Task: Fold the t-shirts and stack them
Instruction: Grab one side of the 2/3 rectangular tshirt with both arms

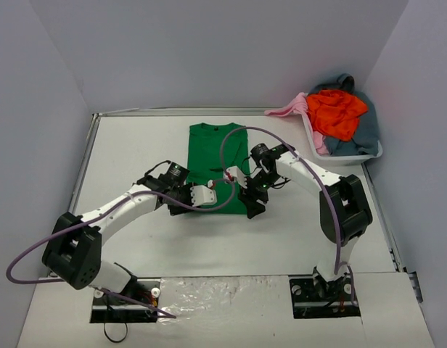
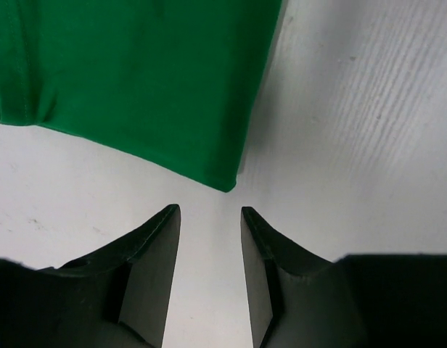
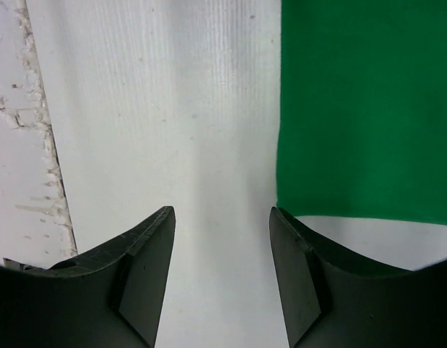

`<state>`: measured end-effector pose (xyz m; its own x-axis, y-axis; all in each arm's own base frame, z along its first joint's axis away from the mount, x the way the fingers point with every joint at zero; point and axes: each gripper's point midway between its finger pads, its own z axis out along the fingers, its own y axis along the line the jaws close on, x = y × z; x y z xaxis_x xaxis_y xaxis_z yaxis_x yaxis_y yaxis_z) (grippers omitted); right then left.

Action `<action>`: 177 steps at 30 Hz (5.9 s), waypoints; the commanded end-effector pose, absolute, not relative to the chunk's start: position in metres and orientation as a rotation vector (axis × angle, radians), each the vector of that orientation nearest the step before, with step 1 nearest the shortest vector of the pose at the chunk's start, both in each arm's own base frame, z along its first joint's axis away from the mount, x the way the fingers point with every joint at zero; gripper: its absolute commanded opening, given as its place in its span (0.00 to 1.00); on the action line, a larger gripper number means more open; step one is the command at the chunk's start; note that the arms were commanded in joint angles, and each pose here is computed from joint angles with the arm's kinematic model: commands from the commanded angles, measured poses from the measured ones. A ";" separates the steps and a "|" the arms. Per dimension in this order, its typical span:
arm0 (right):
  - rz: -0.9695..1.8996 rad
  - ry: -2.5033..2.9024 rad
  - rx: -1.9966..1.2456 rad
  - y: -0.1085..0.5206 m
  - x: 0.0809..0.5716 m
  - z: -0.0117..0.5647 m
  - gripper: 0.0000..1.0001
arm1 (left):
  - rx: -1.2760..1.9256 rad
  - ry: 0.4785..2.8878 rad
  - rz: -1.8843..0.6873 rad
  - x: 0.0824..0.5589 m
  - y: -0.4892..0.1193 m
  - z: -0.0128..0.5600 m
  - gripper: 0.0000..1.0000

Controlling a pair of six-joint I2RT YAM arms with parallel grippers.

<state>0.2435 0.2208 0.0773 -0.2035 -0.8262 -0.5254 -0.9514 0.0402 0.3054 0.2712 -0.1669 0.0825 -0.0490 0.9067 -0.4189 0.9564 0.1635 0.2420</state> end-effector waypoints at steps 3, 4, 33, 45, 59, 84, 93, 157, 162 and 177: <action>0.942 2.111 -1.816 0.219 0.232 0.080 0.51 | 1.648 1.889 -0.059 0.299 -0.178 0.092 0.38; 0.937 2.117 -1.817 0.219 0.233 0.079 0.51 | 1.652 1.886 -0.070 0.298 -0.180 0.091 0.38; 0.923 2.211 -1.820 0.220 0.246 0.055 0.53 | 1.846 1.961 -0.172 0.268 -0.173 0.041 0.37; 0.898 2.237 -1.824 0.215 0.247 0.052 0.53 | 1.849 2.002 -0.179 0.275 -0.173 0.022 0.31; 0.869 2.207 -1.819 0.215 0.247 0.063 0.54 | 1.786 2.024 -0.211 0.276 -0.176 0.029 0.02; 0.590 2.070 -1.790 0.218 0.267 0.030 0.56 | 1.576 2.136 -0.525 0.274 -0.185 0.055 0.02; 0.631 2.111 -1.844 0.216 0.255 0.005 0.56 | 1.567 2.163 -0.530 0.275 -0.182 0.049 0.02; 0.469 2.154 -1.800 0.209 0.247 -0.001 0.00 | 1.566 2.215 -0.642 0.264 -0.177 0.043 0.02; 0.496 2.151 -1.801 0.210 0.242 0.014 0.00 | 1.578 2.205 -0.641 0.258 -0.175 0.052 0.02; 0.696 2.113 -1.900 0.211 0.194 0.075 0.00 | 1.857 2.098 -0.874 0.180 -0.168 0.108 0.02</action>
<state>0.2117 0.2197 0.0573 -0.1033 -0.8684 -0.4849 -0.9902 0.0438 0.1326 0.2136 -0.1623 0.0757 -0.3016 0.8277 -0.4732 0.9458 0.1971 -0.2580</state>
